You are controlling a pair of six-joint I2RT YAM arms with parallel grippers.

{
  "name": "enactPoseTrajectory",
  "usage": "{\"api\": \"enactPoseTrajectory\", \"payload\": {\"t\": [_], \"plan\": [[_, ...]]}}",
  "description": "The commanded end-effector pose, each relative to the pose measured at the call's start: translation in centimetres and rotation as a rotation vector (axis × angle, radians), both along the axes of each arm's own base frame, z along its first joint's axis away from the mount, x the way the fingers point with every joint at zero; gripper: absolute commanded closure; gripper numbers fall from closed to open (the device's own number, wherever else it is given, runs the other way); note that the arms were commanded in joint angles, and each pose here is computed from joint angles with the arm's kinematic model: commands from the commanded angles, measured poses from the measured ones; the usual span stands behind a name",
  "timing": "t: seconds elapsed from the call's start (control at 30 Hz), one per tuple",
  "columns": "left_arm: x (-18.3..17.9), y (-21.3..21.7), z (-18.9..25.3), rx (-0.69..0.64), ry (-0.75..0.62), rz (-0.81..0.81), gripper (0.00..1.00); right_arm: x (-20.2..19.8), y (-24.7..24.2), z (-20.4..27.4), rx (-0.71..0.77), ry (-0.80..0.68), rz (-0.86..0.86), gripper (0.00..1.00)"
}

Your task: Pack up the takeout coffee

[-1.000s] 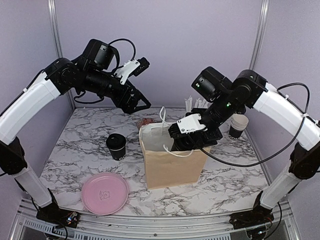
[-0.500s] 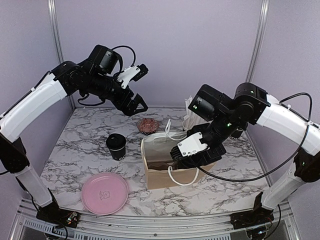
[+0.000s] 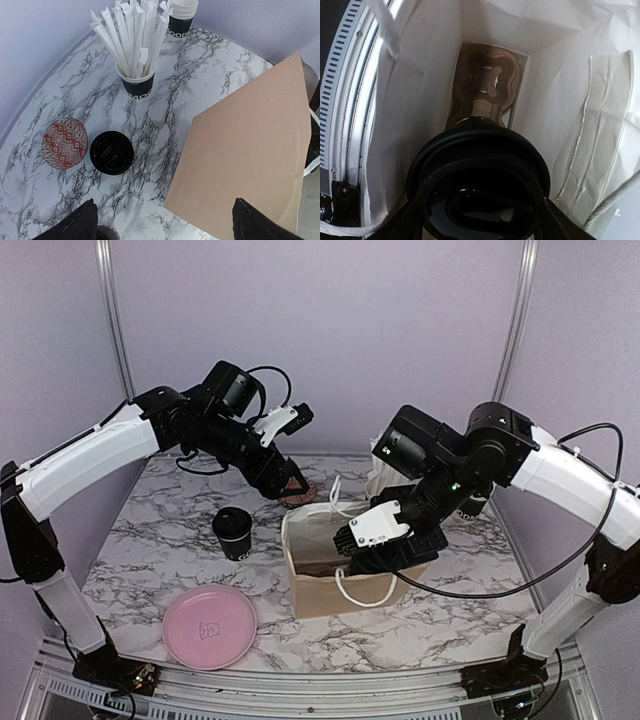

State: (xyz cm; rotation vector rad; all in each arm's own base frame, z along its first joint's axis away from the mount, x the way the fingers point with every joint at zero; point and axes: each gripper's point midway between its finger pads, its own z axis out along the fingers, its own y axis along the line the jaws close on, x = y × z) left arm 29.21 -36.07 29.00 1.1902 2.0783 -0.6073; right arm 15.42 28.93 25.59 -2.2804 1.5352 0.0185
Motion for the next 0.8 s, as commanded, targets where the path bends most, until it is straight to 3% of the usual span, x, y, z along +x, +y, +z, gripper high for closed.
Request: {"api": "enactPoseTrajectory", "payload": {"t": [0.0,0.33,0.77], "plan": [[-0.1,-1.3,-1.2,-0.013,0.007,-0.061,0.06,0.0,1.0,0.4,0.017,0.007,-0.021,0.61],[-1.5,-1.5,-3.1,-0.014,0.085,-0.101,0.06,-0.1,0.5,-0.6,-0.013,0.013,-0.019,0.62],[-1.4,-0.2,-4.3,0.033,0.065,-0.086,0.06,-0.3,1.2,-0.9,-0.011,0.042,-0.016,0.62]]}}
